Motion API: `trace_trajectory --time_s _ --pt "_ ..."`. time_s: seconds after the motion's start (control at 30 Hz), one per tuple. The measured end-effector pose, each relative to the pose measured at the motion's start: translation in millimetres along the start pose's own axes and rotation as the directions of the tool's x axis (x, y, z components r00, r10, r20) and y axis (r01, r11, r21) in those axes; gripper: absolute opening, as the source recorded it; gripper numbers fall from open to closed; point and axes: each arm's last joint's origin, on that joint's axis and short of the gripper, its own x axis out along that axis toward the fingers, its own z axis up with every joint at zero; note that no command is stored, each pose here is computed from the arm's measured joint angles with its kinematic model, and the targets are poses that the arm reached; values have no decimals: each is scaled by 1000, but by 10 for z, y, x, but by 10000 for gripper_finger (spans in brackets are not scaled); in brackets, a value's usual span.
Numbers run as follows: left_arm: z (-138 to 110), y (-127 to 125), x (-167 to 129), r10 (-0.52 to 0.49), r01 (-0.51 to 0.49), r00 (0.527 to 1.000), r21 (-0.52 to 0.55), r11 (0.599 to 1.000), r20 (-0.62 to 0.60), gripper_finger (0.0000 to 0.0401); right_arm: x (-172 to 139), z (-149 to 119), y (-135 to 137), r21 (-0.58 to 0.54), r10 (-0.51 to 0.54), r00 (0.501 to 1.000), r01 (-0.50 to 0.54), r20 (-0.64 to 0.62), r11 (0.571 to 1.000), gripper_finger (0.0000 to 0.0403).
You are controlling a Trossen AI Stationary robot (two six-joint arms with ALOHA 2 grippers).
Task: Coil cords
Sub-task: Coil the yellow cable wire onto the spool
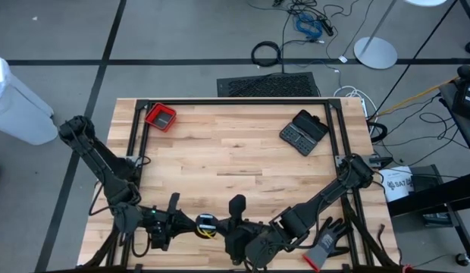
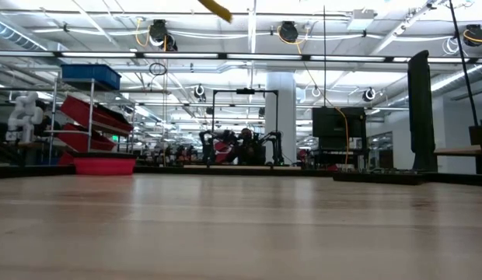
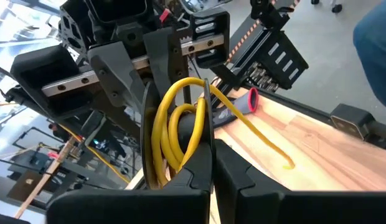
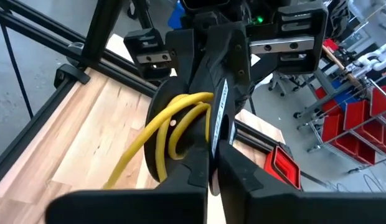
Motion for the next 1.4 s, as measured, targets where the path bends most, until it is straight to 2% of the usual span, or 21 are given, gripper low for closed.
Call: trace_trajectory --time_s 0.27,0.47,0.57,0.7,0.87,0.97,1.1,1.17,1.27,1.4 --pt "-5 5 5 2 -2 1000 -4 1000 -3 4 -8 -14 9 1 0 1000 0 -13 1000 11" --pt "13 39 6 50 -50 999 -80 996 -2 19 -18 -14 -8 -19 -53 998 53 -23 998 4" --pt "44 72 3 87 -84 996 -152 985 15 56 -21 -18 -22 -46 -95 995 93 -34 995 2" --pt "63 99 -1 119 -111 993 -231 967 21 127 -34 -19 -41 -80 -120 992 116 -43 990 1" --pt "51 124 -10 195 -200 980 -242 949 -47 210 -117 -14 -141 -118 -179 981 170 -70 978 1" --pt "54 135 -16 222 -231 973 -245 942 -64 238 -166 -1 -194 -119 -187 980 177 -74 977 1" --pt "69 152 -23 245 -253 967 -263 931 -65 246 -222 16 -254 -122 -187 980 177 -75 977 0" --pt "73 170 -38 295 -313 950 -286 906 -105 246 -266 22 -297 -129 -186 979 175 -80 976 0" --pt "46 225 -39 381 -426 904 -386 818 -191 246 -347 55 -412 -116 -195 978 185 -75 976 0" --pt "-39 269 19 394 -460 888 -467 755 -238 246 -493 128 -670 -86 -241 969 236 -57 968 0"
